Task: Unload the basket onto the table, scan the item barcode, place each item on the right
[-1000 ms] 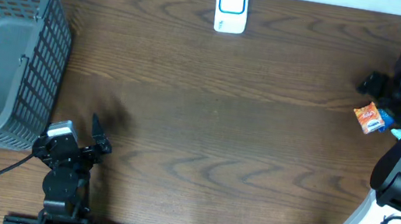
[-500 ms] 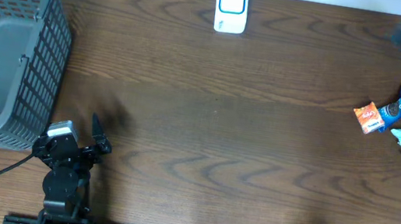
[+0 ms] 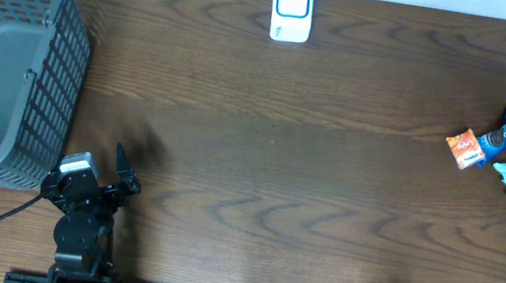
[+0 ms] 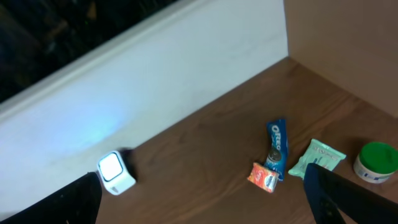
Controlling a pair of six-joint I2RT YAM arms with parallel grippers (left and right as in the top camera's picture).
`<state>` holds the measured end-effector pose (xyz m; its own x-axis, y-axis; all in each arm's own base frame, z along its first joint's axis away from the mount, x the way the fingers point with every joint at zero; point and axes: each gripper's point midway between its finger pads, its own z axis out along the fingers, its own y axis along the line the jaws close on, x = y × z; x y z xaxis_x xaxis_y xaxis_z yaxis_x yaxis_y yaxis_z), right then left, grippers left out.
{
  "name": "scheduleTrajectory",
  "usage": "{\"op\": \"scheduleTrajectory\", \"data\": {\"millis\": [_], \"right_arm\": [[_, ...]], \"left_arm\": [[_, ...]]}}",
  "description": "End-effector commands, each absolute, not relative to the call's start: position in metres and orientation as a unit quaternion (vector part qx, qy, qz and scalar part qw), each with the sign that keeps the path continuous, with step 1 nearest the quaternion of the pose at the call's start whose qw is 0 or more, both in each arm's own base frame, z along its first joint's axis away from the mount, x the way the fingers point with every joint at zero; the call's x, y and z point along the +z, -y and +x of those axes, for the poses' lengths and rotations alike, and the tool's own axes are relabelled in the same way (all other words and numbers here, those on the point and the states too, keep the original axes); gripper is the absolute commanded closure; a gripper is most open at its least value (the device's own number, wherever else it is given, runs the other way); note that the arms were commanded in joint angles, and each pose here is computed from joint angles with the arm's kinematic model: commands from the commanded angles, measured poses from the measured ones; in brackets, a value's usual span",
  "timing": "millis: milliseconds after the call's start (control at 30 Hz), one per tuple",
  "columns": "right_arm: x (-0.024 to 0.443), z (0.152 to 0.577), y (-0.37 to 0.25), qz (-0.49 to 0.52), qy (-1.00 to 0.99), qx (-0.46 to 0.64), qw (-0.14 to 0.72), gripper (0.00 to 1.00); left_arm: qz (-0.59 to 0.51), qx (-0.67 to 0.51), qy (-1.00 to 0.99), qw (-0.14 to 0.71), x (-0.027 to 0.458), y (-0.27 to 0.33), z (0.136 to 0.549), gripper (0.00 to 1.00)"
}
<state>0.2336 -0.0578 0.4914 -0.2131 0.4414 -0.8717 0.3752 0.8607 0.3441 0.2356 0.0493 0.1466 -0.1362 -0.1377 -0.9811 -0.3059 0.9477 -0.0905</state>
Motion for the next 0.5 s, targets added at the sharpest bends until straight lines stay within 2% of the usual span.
{"op": "scheduleTrajectory", "data": {"millis": [0,300,467], "right_arm": [[0.501,0.207,0.055,0.262,-0.765,0.028,0.588,0.01],[0.484,0.145,0.049,0.272,-0.770,0.014,0.576,0.01],[0.491,0.112,0.045,0.271,-0.745,0.014,0.609,0.01]], "left_arm": [[-0.145,0.072,-0.763,0.626,0.131,-0.050,0.235,0.02],[-0.145,0.073,-0.762,0.626,0.131,-0.050,0.235,0.02],[-0.145,0.072,-0.763,0.626,0.131,-0.050,0.235,0.02]]}}
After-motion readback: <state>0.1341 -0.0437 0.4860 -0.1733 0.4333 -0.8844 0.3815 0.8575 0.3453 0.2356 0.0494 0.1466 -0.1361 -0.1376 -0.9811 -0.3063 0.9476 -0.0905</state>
